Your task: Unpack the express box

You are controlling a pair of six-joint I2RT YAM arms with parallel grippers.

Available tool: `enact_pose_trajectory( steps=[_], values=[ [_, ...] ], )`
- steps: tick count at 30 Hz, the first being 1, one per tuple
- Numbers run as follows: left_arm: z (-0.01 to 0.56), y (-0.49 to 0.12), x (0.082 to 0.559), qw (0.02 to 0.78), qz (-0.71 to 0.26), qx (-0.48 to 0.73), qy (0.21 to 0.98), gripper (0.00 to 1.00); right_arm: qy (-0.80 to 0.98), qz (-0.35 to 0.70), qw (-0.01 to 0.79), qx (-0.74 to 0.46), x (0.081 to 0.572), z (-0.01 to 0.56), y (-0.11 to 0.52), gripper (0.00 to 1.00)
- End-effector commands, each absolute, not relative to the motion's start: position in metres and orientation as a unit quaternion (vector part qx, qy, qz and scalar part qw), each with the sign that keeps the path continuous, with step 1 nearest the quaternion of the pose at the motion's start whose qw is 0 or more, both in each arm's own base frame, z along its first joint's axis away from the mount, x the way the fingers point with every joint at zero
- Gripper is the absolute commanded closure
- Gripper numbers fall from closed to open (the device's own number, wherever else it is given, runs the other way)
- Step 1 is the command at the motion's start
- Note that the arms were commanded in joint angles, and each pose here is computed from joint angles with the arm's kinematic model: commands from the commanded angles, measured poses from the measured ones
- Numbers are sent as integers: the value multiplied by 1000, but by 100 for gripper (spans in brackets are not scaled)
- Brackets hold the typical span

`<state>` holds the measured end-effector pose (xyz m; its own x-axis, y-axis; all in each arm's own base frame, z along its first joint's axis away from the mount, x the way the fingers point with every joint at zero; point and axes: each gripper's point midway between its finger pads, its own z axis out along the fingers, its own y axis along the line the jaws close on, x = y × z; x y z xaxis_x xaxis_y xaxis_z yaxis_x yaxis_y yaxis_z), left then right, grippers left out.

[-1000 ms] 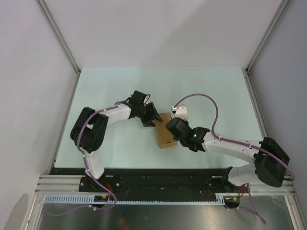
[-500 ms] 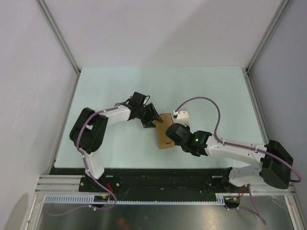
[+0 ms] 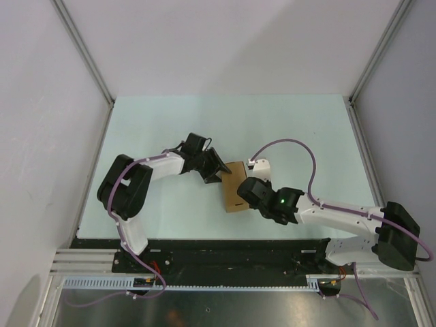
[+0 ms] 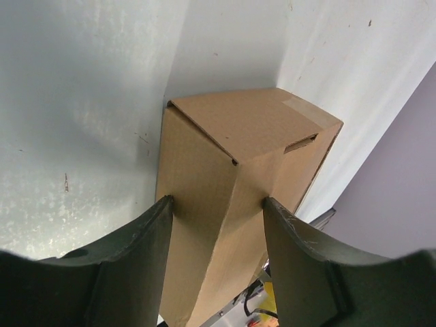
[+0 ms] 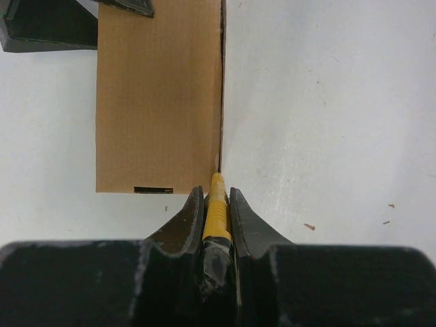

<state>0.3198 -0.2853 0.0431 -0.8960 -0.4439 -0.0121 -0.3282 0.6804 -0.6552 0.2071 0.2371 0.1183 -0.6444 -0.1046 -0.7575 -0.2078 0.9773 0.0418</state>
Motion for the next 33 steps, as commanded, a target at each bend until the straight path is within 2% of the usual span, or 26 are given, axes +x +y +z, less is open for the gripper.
enact_pose_trajectory(
  steps=[1,13,17,24,28,33],
  values=[
    [6,-266,306,64,-274,-265,922,42,916,73,383,-100,188,106,238,100],
    [11,-267,307,74,-283,-246,924,43,913,52,390,-107,190,88,236,100],
    [29,-267,318,116,-292,-219,924,43,899,76,419,-104,199,108,244,100],
    [64,-270,335,190,-304,-149,922,41,855,117,503,-57,222,176,232,100],
    [71,-276,339,198,-313,-123,921,36,822,140,551,-33,234,215,221,100],
    [73,-282,340,195,-323,-97,921,32,822,138,552,-26,242,217,214,100]
  ],
)
